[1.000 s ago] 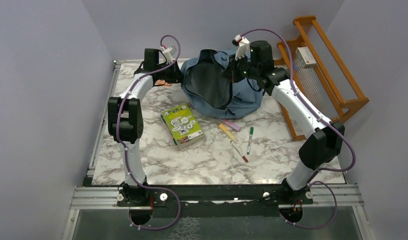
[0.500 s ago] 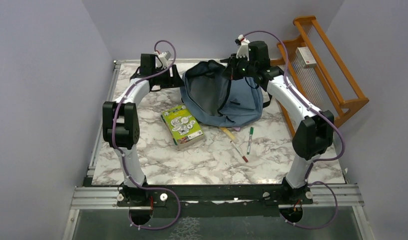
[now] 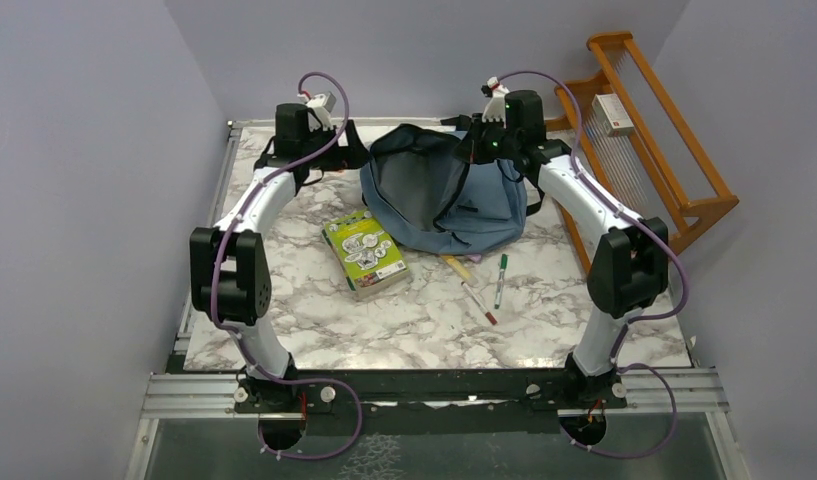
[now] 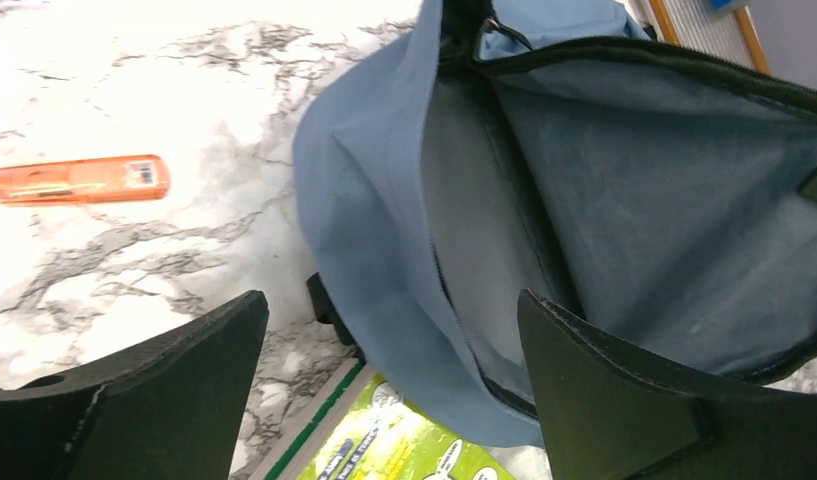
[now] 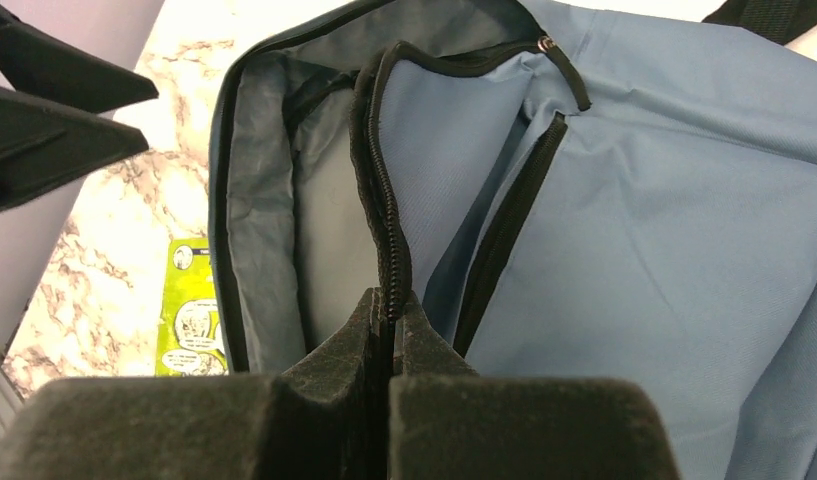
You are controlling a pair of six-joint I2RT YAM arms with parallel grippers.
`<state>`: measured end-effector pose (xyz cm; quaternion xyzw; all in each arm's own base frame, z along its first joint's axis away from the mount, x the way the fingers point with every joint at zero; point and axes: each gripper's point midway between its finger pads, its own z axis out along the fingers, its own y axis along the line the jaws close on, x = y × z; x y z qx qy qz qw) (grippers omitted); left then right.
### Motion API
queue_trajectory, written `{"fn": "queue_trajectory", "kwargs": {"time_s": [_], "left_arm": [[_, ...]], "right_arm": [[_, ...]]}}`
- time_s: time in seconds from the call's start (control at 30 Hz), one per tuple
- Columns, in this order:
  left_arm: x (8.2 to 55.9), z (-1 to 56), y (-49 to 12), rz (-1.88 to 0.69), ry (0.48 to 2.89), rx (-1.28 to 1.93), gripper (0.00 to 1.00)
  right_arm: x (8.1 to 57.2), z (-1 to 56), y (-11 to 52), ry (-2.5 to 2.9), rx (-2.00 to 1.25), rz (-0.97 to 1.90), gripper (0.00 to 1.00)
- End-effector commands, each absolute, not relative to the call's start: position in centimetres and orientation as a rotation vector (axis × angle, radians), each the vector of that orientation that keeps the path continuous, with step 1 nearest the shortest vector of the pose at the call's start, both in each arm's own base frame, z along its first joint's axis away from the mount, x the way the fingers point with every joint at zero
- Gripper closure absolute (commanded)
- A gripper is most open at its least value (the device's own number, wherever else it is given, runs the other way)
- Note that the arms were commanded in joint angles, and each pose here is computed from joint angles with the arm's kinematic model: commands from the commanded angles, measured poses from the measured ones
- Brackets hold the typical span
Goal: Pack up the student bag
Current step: Adjust the student bag at the center of the board.
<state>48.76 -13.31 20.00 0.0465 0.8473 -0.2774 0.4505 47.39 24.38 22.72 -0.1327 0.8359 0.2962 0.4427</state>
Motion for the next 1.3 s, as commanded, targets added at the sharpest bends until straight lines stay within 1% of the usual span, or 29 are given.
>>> {"fn": "queue_trajectory", "kwargs": {"time_s": [0.0, 0.17, 0.2, 0.23, 0.27, 0.3, 0.33, 0.47, 0.67, 0.73, 0.87, 1.03, 1.1, 1.27], "left_arm": [[49.6, 20.1, -16.0, -0.659, 2.076, 0.191, 0.04], [50.9, 19.0, -17.1, -0.629, 2.097, 0.213, 0.04], [51.0, 18.6, -17.2, -0.604, 2.107, 0.225, 0.05], [51.3, 18.2, -17.2, -0.576, 2.119, 0.236, 0.09], [51.4, 17.6, -17.1, -0.548, 2.135, 0.245, 0.16], [51.6, 16.9, -17.1, -0.526, 2.156, 0.253, 0.21], [51.7, 16.2, -16.9, -0.504, 2.175, 0.259, 0.30], [51.5, 14.2, -16.7, -0.472, 2.222, 0.273, 0.56], [51.3, 14.0, -16.7, -0.458, 2.213, 0.301, 0.90], [51.2, 14.2, -16.7, -0.463, 2.201, 0.307, 0.99], [50.8, 14.6, -17.1, -0.492, 2.180, 0.321, 1.00], [50.5, 15.5, -17.8, -0.541, 2.154, 0.338, 1.00], [50.3, 15.9, -18.0, -0.564, 2.142, 0.342, 1.00], [49.9, 16.6, -18.4, -0.595, 2.124, 0.353, 1.00]], "right_arm": [[48.1, 24.2, 23.8, 2.011, -0.308, 0.742, 1.00], [48.1, 24.1, 23.3, 2.015, -0.299, 0.731, 1.00], [48.2, 24.0, 23.1, 2.016, -0.294, 0.726, 0.99], [48.3, 23.9, 22.9, 2.016, -0.286, 0.716, 1.00], [48.4, 23.8, 22.6, 2.018, -0.275, 0.708, 1.00], [48.5, 23.8, 22.2, 2.019, -0.262, 0.697, 0.99], [48.6, 23.7, 21.9, 2.020, -0.251, 0.689, 0.99], [49.5, 22.8, 20.0, 2.035, -0.194, 0.639, 0.99], [51.0, 21.6, 16.3, 2.051, -0.096, 0.542, 0.99], [51.5, 21.3, 15.1, 2.053, -0.066, 0.497, 0.99], [52.1, 19.6, 12.4, 2.087, 0.000, 0.360, 0.97], [52.1, 14.6, 9.6, 2.207, 0.052, 0.181, 0.94], [51.8, 12.7, 8.9, 2.258, 0.059, 0.129, 0.89], [51.4, 9.4, 8.8, 2.362, 0.041, 0.105, 0.72]]}}
